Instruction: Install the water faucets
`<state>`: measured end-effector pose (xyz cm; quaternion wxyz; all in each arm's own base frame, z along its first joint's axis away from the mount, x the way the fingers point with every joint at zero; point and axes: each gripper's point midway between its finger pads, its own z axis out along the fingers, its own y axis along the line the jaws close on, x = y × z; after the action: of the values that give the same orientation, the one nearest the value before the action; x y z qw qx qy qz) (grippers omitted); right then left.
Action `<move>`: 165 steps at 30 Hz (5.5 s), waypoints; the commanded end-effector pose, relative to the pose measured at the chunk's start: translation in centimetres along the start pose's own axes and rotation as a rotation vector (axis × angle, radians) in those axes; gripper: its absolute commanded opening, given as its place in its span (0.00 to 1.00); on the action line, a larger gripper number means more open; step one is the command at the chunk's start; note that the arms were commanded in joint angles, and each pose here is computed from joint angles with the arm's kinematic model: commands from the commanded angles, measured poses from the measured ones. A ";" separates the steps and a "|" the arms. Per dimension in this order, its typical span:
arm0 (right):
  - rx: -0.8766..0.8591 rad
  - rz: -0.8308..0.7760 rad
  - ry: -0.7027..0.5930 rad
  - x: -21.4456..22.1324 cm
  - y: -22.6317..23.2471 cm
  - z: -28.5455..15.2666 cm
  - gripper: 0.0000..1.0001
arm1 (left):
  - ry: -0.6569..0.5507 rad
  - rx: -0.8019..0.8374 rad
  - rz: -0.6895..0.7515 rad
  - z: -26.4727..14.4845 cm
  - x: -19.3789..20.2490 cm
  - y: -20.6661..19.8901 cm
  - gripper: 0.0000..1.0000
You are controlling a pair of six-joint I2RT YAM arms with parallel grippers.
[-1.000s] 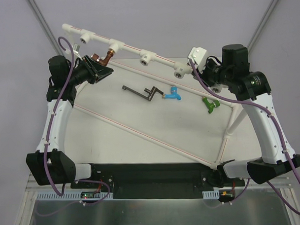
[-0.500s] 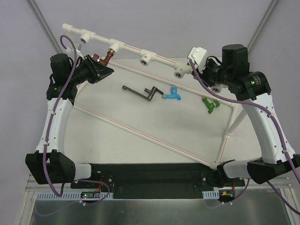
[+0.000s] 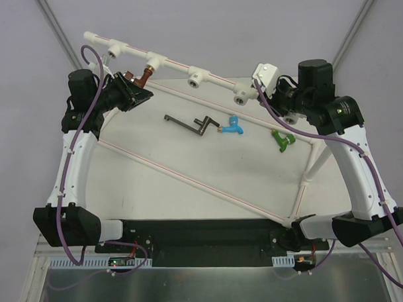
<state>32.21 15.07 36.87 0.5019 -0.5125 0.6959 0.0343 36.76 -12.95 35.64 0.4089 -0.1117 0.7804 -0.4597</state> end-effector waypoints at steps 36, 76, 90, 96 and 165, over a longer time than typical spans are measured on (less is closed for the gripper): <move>-0.102 0.080 0.091 2.2 3.2 0.7 0.02 | -0.100 -0.137 0.290 0.0 -2.7 -0.9 0.00; -0.111 0.068 0.091 2.1 3.4 0.7 0.02 | -0.111 -0.374 0.675 0.5 -3.8 -0.6 0.00; -0.116 0.061 0.091 2.1 3.6 0.8 0.02 | -0.117 -0.464 0.847 0.6 -4.4 -1.1 0.00; -0.117 0.058 0.092 2.1 3.6 0.9 0.02 | -0.112 -0.504 0.928 1.0 -4.1 -1.5 0.00; -0.118 0.042 0.089 2.0 3.8 0.6 0.02 | -0.303 -0.622 1.231 1.4 -2.7 -4.4 0.33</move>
<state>32.49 14.53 36.90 0.5015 -0.5206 0.6909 0.0046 38.76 -8.91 35.93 0.5477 0.1561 0.7776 0.2666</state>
